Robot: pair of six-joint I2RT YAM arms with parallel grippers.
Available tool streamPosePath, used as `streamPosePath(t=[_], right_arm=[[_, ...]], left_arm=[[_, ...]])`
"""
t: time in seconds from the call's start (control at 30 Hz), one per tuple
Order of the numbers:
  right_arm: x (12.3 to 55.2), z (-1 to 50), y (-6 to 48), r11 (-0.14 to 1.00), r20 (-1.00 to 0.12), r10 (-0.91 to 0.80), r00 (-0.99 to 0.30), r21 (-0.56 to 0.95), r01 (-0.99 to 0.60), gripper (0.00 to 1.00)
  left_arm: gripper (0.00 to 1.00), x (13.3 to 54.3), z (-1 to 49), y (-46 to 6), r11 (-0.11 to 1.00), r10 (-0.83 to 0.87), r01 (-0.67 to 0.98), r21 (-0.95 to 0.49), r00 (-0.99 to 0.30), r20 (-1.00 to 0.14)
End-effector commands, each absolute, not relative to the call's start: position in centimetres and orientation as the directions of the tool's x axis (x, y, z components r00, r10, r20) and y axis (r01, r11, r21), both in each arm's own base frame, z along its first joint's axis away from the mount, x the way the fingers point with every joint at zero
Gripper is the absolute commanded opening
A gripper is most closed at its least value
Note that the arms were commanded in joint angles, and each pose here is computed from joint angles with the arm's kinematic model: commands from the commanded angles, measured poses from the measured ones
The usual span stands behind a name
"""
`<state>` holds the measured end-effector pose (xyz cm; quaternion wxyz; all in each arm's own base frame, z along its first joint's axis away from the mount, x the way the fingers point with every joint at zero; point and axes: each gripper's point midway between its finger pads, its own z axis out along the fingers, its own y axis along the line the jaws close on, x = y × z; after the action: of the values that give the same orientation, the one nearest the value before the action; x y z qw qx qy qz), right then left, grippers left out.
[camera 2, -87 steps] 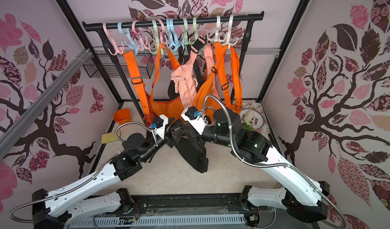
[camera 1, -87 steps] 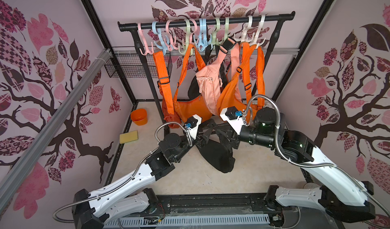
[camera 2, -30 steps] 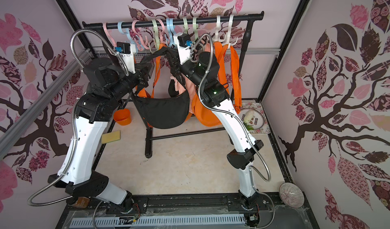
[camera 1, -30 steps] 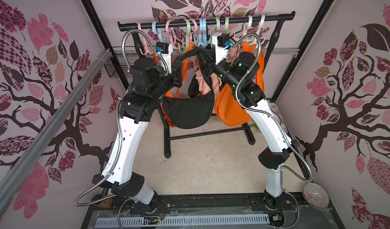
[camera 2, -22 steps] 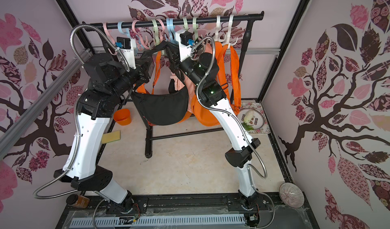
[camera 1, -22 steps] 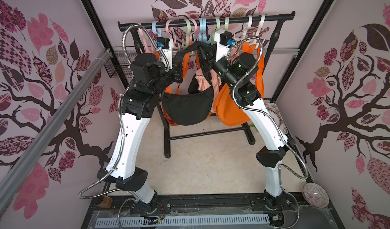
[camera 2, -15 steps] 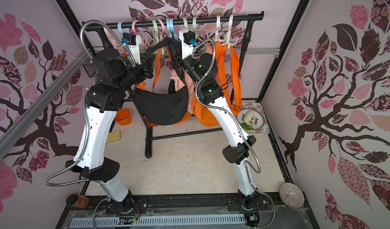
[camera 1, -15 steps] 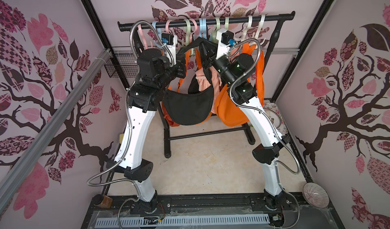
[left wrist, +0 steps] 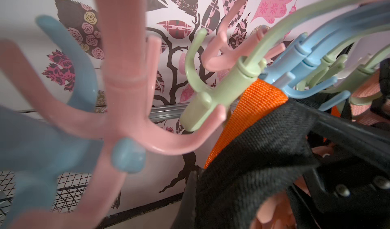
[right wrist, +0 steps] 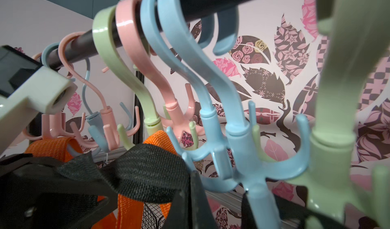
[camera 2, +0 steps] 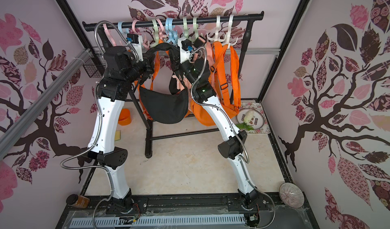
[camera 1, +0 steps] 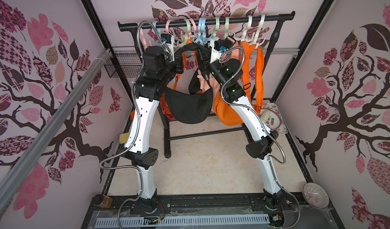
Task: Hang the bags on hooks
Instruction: Hang the bag on the hook.
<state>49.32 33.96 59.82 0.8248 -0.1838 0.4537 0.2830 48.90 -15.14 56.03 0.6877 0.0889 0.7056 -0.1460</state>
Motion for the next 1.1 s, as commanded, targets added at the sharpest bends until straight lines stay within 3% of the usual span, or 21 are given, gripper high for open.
streamPosePath(t=[0.0, 0.2, 0.5, 0.9, 1.07], right_arm=[[51.1, 61.8, 29.1, 0.848, -0.807, 0.336, 0.486, 0.034, -0.529, 0.00], [49.4, 63.1, 29.0, 0.840, -0.814, 0.331, 0.476, 0.024, -0.542, 0.00], [45.3, 67.7, 27.5, 0.839, -0.697, 0.417, 0.584, 0.047, -0.543, 0.00], [47.4, 66.4, 26.5, 0.868, -0.640, 0.438, 0.632, 0.119, -0.481, 0.00], [49.8, 63.7, 27.4, 0.893, -0.698, 0.380, 0.607, 0.105, -0.438, 0.00]], left_arm=[[0.00, 49.0, 56.0, -11.8, 0.971, -0.087, 0.220, -0.096, -0.052, -0.995], [0.00, 48.1, 56.7, -11.5, 0.969, -0.086, 0.230, -0.092, -0.036, -0.996], [0.00, 45.6, 61.0, -10.9, 0.968, -0.102, 0.240, -0.077, 0.097, -0.990], [0.00, 47.8, 61.1, -10.9, 0.972, -0.087, 0.227, -0.055, 0.136, -0.987], [0.00, 50.6, 58.0, -11.2, 0.972, -0.090, 0.223, -0.074, 0.058, -0.994]])
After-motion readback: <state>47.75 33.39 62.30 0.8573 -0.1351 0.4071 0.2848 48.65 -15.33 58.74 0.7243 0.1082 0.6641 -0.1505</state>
